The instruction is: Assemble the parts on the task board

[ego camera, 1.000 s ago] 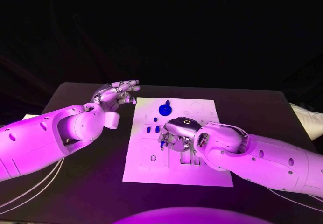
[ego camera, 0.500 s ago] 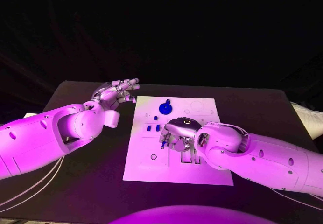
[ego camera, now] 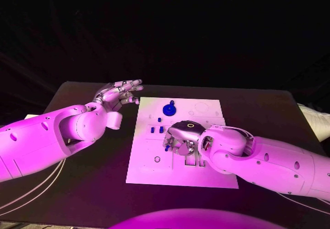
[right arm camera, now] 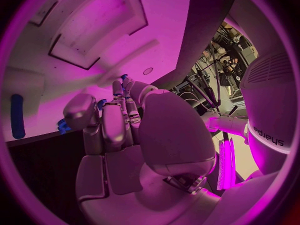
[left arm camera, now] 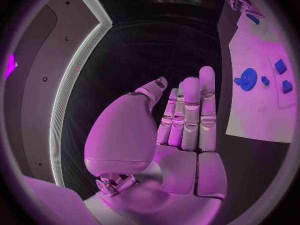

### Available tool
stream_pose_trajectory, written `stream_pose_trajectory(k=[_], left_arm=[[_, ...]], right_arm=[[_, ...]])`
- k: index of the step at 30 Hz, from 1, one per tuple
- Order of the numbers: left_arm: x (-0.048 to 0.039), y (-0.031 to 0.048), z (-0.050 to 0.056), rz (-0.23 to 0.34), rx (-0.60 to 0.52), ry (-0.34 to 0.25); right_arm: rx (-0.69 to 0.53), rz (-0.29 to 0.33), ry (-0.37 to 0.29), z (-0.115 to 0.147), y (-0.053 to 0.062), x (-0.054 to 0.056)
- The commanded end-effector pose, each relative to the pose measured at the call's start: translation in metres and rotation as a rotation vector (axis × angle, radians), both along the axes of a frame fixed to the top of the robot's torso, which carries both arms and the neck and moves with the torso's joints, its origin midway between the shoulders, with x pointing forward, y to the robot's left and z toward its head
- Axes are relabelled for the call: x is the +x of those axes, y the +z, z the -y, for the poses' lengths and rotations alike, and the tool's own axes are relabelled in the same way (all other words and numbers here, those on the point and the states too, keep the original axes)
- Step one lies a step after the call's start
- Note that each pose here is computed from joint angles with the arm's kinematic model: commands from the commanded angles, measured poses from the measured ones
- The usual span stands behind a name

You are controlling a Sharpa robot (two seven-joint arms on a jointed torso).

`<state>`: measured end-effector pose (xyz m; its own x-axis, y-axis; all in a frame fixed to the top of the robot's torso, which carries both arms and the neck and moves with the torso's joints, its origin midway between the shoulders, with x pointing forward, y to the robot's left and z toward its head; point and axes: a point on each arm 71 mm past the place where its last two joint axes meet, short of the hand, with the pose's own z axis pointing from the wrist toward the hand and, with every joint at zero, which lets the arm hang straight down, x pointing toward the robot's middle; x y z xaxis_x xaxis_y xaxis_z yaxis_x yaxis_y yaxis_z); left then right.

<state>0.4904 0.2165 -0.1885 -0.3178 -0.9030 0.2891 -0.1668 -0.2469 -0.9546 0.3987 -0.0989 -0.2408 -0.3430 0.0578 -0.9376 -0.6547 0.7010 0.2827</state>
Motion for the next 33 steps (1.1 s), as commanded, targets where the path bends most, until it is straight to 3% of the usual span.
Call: stream_pose_trajectory(k=[1,21,33], left_arm=[[-0.0006,0.0005,0.0020,0.006,-0.007,-0.020],[-0.0011,0.0004,0.0017,0.004,-0.006,-0.022],[-0.0011,0.0002,0.0013,0.002,-0.004,-0.021]], right_arm=[[-0.028,-0.008,0.016,-0.0008,-0.0025,-0.0016],[-0.046,-0.005,-0.013,-0.0024,-0.0112,-0.0005],[-0.009,0.017,-0.023,-0.0013,-0.0097,-0.0006]])
